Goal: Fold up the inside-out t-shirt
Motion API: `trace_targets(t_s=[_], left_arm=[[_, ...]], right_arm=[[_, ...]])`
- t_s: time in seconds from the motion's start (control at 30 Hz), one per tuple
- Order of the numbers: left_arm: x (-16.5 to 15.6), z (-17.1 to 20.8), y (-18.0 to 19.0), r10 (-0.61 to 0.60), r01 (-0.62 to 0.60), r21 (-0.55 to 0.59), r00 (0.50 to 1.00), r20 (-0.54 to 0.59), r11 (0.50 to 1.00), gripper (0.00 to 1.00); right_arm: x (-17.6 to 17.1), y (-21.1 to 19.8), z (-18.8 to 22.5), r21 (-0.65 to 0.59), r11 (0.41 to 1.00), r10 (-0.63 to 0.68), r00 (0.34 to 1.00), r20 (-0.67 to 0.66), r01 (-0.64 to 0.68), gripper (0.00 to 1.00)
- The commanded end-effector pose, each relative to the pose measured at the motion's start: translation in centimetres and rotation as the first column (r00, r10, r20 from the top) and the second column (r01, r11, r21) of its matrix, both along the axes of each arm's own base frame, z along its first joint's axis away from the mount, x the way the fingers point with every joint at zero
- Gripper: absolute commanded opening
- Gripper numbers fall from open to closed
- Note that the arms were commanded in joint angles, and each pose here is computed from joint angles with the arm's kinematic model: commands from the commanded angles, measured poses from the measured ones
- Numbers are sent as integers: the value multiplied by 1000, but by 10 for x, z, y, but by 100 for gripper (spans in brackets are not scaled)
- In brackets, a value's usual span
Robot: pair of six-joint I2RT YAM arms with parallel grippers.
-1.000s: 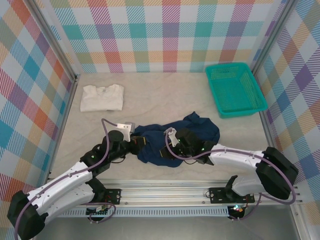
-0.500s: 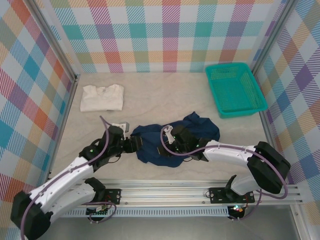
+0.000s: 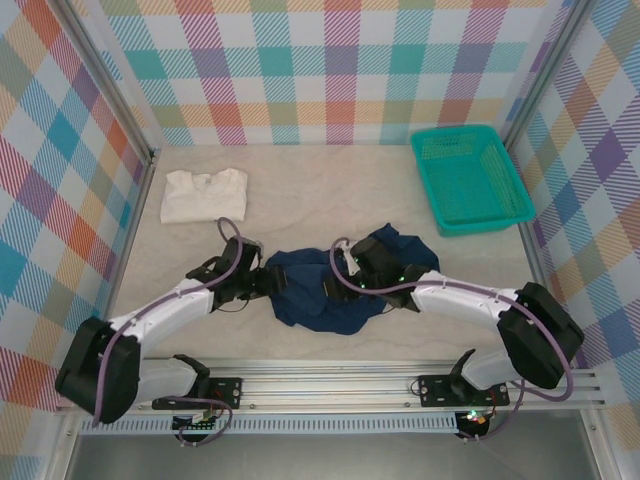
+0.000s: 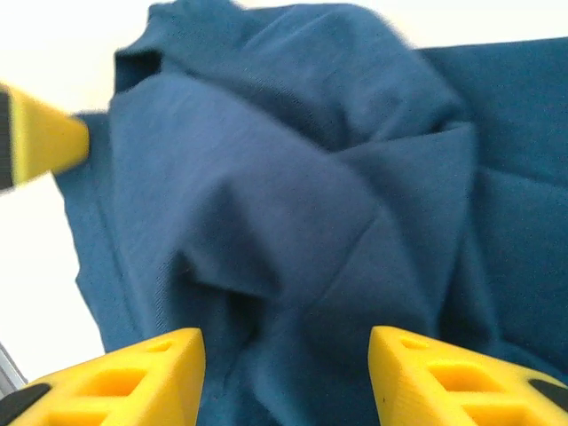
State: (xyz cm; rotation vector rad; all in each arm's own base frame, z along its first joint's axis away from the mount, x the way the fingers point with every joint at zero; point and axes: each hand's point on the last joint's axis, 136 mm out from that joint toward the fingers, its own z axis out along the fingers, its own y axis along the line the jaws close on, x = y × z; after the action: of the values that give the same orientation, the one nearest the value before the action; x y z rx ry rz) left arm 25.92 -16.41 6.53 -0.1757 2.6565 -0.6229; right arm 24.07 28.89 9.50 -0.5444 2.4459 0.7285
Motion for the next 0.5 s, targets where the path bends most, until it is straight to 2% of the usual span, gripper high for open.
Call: trace_targets(t_s=[0.0,0.1,0.17,0.23,0.33,0.47], left_arm=[[2,11,-26,-85,84,-125,996,0,989,49],[0,14,-11,-55,56,-58,998,26,997,53],[8,24,13,20,-24,44,996,93,999,61],[22,42,30,81,-101,93,978,192,991,66],[49,64,39,129,-165,96,945,300,982,76],[81,52,34,114,-142,105,965,236,984,79]], right_arm=[[21,1,18,65,997,-34,999,-39,36,57],[43,-7,26,41,997,-57,998,-7,58,63],[61,-23,22,-29,995,-92,996,12,92,65],[78,-41,16,-67,988,-137,991,-3,137,66],[103,-67,3,-157,973,-173,985,3,171,71],[125,-71,-15,-319,941,-119,993,5,114,74]])
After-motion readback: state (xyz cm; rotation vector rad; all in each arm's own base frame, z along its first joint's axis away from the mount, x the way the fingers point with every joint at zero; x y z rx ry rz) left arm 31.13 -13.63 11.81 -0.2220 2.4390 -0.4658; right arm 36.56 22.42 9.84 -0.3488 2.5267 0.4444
